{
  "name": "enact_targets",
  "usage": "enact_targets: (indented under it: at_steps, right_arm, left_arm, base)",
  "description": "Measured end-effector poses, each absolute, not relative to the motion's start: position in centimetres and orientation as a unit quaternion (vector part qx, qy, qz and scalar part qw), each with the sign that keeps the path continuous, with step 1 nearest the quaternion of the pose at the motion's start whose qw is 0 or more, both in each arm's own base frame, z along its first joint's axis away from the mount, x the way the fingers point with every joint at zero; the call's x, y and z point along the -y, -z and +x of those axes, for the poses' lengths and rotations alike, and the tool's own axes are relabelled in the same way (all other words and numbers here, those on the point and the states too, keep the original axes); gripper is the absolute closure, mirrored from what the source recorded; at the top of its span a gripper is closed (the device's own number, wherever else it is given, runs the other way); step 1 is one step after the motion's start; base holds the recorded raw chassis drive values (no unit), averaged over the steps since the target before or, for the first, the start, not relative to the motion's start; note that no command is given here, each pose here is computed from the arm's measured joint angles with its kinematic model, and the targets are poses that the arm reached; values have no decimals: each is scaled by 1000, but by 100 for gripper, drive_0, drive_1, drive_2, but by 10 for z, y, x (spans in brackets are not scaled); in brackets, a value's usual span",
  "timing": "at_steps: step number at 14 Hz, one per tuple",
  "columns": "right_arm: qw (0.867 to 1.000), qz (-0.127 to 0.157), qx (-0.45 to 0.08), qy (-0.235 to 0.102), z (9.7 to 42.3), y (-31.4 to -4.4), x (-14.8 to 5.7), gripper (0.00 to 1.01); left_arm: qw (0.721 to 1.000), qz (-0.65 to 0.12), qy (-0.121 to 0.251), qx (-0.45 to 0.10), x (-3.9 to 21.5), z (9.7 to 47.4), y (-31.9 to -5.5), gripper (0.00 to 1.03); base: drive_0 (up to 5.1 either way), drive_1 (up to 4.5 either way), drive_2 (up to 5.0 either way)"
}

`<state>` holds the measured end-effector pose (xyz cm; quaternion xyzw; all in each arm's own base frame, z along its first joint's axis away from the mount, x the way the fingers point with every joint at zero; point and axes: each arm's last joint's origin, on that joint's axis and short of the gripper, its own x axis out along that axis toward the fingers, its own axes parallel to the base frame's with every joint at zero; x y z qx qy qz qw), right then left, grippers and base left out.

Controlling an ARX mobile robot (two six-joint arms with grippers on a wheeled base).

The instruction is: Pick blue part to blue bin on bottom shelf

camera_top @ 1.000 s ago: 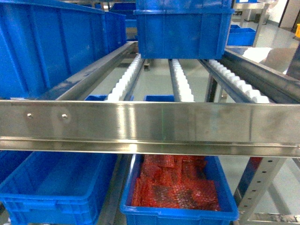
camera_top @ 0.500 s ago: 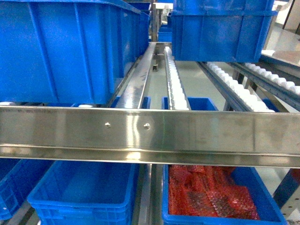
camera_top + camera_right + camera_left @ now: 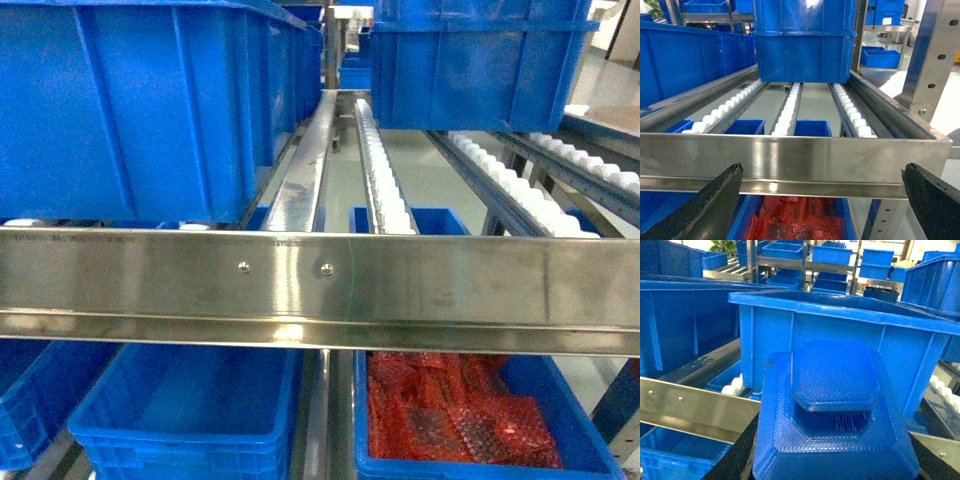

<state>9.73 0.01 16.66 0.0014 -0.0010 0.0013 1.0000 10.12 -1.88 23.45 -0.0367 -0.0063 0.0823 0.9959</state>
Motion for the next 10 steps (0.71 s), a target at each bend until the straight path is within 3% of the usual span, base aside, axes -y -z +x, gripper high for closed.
enact_targets:
  at_steps: [10]
  right_arm:
    - [1000, 1, 1, -1, 97, -167, 0, 3]
  left_arm:
    - [996, -37, -82, 6, 19, 101, -235, 60]
  base:
    - [0, 0, 0]
